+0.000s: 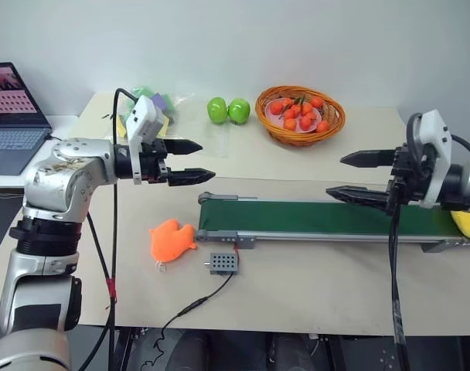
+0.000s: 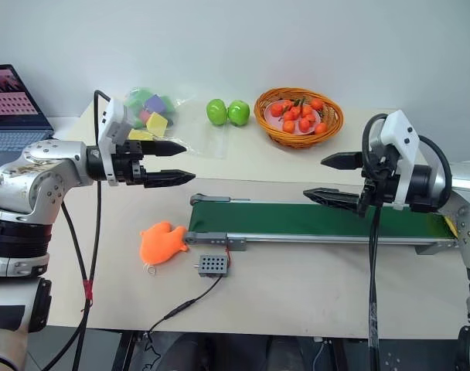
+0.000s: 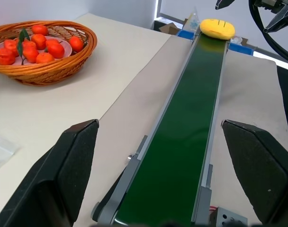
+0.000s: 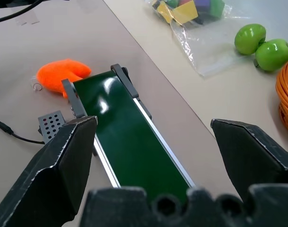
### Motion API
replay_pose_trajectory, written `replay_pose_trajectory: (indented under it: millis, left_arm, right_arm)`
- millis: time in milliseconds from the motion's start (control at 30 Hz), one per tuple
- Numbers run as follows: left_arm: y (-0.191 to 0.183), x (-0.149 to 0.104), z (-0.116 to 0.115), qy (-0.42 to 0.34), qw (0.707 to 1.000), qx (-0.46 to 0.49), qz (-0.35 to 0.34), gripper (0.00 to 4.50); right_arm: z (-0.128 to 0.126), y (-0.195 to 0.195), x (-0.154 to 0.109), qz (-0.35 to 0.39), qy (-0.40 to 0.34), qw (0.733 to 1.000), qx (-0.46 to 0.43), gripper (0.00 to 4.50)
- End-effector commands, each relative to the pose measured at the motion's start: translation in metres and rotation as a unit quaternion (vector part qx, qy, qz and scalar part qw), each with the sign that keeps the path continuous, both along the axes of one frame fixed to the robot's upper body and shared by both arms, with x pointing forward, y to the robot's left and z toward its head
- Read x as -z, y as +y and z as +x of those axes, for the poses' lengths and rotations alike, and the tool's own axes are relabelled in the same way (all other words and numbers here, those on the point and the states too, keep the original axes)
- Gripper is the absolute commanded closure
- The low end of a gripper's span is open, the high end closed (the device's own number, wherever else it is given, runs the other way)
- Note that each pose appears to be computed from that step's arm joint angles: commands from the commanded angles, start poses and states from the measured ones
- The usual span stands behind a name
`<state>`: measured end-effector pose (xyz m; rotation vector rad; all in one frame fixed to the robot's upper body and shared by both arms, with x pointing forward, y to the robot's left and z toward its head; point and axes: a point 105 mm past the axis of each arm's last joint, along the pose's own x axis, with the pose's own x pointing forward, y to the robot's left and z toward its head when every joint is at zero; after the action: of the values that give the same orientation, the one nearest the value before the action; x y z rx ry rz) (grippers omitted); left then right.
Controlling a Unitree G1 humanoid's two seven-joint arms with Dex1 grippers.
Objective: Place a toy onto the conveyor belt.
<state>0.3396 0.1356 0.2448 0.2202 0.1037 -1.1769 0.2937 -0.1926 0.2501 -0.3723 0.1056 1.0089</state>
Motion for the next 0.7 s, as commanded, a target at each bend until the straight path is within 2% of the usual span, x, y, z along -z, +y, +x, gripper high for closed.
replay_pose_trajectory:
  millis: [33,700]
  left_arm:
    - [-0.0004,-0.0185,-0.0031,-0.034,0.999,0.005,-0.008,0.08]
    - [-0.0026,-0.0160,-0.0019,-0.034,0.999,0.004,-0.004,0.08]
  right_arm:
    - [-0.0018,0.0022,-0.0119,-0.006,-0.025,1.000,-0.004,0.00]
    - [-0.0011,0.0017,-0.0119,-0.006,-0.026,1.000,-0.003,0.00]
